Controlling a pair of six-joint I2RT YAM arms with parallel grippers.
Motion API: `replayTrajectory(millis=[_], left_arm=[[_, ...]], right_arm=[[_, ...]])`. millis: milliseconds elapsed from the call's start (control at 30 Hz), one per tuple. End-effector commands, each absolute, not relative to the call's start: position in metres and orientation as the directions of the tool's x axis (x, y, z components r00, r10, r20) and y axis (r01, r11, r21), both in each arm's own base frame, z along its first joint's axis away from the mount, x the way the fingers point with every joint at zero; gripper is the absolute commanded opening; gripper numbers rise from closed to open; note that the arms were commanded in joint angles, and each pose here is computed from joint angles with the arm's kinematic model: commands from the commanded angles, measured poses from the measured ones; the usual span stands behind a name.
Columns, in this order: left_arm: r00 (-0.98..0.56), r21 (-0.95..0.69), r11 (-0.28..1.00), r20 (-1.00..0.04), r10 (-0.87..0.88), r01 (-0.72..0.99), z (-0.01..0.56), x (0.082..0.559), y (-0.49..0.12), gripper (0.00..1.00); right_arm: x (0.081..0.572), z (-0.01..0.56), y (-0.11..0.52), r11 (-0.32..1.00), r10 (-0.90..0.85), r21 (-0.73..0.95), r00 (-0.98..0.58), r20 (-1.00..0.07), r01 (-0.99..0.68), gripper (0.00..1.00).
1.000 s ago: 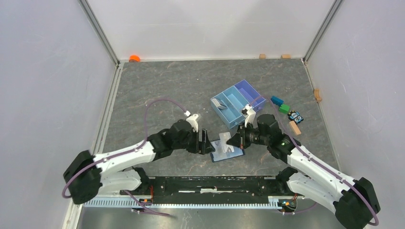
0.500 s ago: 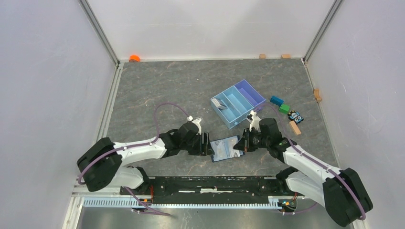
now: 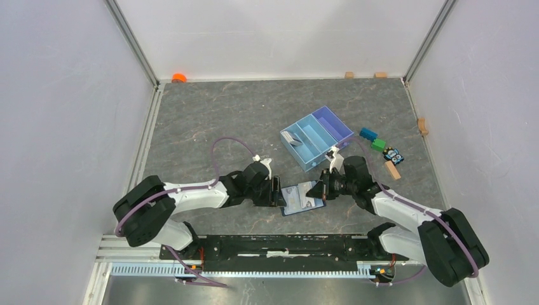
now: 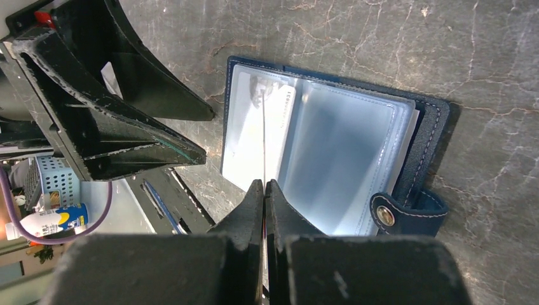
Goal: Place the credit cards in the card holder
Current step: Pick up the credit card from the storage box, then insert the credit card into the card holder.
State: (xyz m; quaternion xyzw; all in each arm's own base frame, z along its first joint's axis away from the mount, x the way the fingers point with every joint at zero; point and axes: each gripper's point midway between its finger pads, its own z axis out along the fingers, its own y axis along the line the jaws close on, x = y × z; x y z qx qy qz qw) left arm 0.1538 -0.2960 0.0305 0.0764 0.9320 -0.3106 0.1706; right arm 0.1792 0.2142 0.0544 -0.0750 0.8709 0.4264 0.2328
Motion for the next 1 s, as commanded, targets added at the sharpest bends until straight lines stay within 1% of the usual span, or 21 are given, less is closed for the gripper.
replayTrajectory(millis=[0, 167, 467, 767, 967], left_arm=[[-0.922, -0.554, 0.793, -0.387, 0.024, 0.253, 0.034, 0.163, -0.303, 0.63], [-0.922, -0.546, 0.799, -0.385, 0.03, 0.254, 0.03, 0.162, -0.301, 0.61], [-0.929, -0.525, 0.813, -0.367, 0.048, 0.25, 0.019, 0.161, -0.299, 0.55], [-0.936, -0.492, 0.834, -0.345, 0.076, 0.249, 0.002, 0.158, -0.294, 0.45], [-0.934, -0.472, 0.844, -0.346, 0.091, 0.257, -0.005, 0.159, -0.291, 0.38]], right_arm=[[0.185, 0.057, 0.217, 0.604, 0.08, 0.715, -0.866, -0.494, -0.353, 0.0], [0.187, 0.054, 0.218, 0.606, 0.08, 0.714, -0.866, -0.493, -0.35, 0.0], [0.182, 0.04, 0.216, 0.614, 0.079, 0.721, -0.884, -0.461, -0.321, 0.0], [0.174, 0.012, 0.206, 0.673, 0.071, 0.697, -0.917, -0.393, -0.247, 0.0], [0.176, 0.009, 0.208, 0.671, 0.065, 0.699, -0.919, -0.389, -0.248, 0.0]])
